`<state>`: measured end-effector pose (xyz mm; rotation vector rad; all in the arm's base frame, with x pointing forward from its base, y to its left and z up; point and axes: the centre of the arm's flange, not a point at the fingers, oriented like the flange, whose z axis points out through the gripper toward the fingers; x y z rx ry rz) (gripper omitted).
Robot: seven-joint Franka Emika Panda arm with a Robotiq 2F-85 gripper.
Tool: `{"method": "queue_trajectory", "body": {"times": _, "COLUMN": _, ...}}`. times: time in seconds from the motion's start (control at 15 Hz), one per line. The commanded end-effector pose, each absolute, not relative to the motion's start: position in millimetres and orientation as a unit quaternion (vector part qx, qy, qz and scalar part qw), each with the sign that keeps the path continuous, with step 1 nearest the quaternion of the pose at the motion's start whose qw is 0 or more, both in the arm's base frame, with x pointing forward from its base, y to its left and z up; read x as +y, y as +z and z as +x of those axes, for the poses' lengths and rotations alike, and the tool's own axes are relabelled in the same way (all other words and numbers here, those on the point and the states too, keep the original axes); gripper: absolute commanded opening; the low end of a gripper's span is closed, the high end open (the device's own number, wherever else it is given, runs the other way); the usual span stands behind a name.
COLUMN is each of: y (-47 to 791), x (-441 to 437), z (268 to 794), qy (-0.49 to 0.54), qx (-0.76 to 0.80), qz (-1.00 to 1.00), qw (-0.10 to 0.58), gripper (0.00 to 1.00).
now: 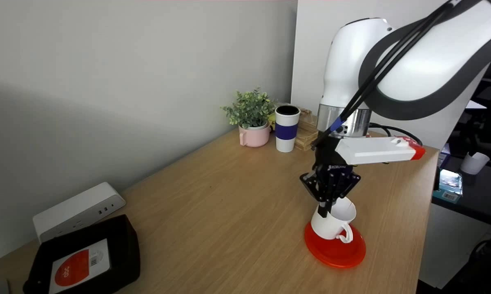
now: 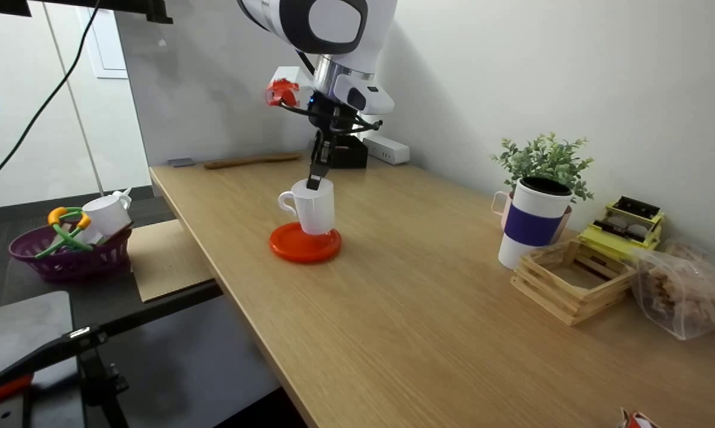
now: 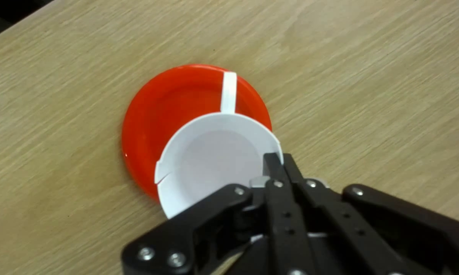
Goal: Put the white mug on top of the orange plate
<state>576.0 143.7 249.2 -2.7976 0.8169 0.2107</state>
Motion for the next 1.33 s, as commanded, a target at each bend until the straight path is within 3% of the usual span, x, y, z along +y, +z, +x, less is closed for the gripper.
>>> {"method": "queue_trajectory", "body": {"times": 0.0, "y": 240, "x": 147, "z": 587, "qy": 0.088, "qx": 0.278, "qz": -0.949, "qw": 0.123, "gripper": 0.00}}
{"method": "queue_trajectory", "body": {"times": 1.27, "y": 234, "x": 156, "z": 561, "qy": 0.118, "qx": 0.357, "qz": -0.917, "qw": 0.132, "gripper": 0.00}}
